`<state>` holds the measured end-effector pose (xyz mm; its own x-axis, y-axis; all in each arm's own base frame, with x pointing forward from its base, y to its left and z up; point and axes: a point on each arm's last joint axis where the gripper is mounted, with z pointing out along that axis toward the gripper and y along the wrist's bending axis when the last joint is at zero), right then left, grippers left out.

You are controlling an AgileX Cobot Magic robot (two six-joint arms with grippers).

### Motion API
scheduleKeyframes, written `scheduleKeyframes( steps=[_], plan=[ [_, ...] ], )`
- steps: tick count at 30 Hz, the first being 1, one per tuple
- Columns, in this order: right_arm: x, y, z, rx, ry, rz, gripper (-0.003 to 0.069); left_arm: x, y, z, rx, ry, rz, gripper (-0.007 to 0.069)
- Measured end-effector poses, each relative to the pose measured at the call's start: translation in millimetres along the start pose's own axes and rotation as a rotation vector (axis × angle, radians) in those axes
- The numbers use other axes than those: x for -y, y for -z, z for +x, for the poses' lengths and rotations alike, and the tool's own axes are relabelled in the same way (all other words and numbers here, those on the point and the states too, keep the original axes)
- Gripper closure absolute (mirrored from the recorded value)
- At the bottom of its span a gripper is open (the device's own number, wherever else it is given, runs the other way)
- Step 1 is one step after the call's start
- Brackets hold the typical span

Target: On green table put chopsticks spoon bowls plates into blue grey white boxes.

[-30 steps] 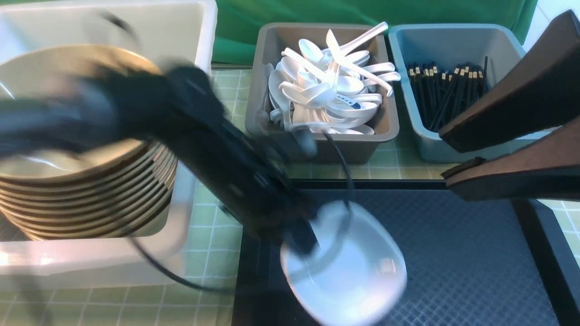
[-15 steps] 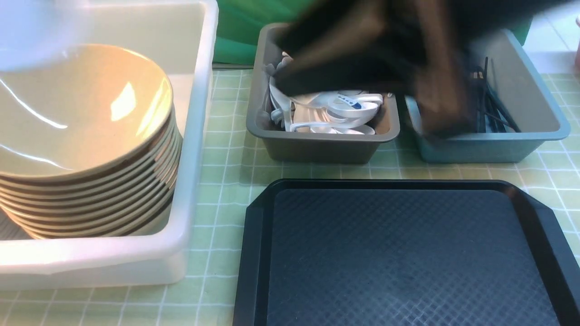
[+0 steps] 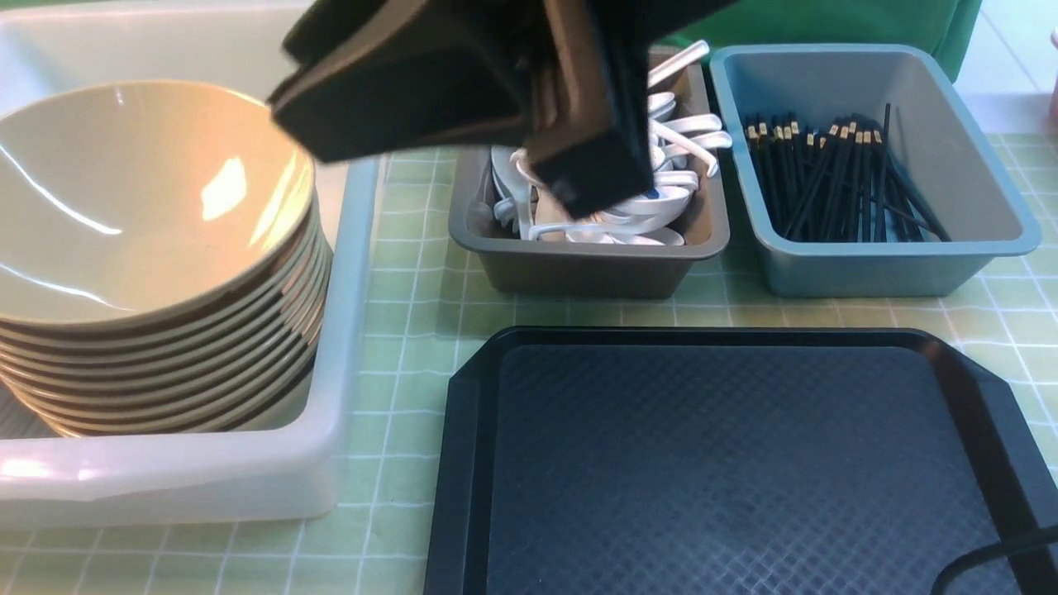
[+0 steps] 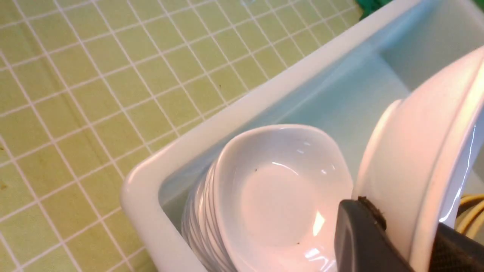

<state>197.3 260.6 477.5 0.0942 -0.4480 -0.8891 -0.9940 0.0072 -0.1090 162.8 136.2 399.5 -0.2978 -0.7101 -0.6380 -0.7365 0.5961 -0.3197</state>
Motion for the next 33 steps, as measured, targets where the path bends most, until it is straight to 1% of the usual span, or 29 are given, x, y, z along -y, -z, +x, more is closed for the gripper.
scheduleKeyframes(
  steps=[6, 11, 17, 24, 29, 30, 33],
  plan=[
    [-5, -4, -1, 0.000, 0.008, -0.020, 0.0424, -7, -34, -6, -0.083, -0.014, -0.030, 0.0610],
    [-5, -4, -1, 0.000, 0.008, -0.020, 0.0424, -9, -42, -8, -0.099, -0.009, -0.039, 0.0610],
    [-5, -4, -1, 0.000, 0.008, -0.020, 0.0424, -14, -65, -5, -0.195, -0.003, -0.069, 0.0610],
    [-5, -4, -1, 0.000, 0.008, -0.020, 0.0424, -13, -75, -2, -0.266, 0.029, -0.055, 0.0603],
    [-6, -4, -1, -0.008, 0.008, -0.029, 0.0424, -13, -75, -1, -0.270, 0.068, -0.061, 0.0517],
    [-6, -4, -1, -0.008, 0.008, -0.029, 0.0424, -13, -75, -1, -0.270, 0.071, -0.061, 0.0517],
    [-6, -4, 0, -0.014, 0.001, -0.038, 0.0424, -14, -75, -1, -0.267, 0.110, -0.075, 0.0424]
  ],
)
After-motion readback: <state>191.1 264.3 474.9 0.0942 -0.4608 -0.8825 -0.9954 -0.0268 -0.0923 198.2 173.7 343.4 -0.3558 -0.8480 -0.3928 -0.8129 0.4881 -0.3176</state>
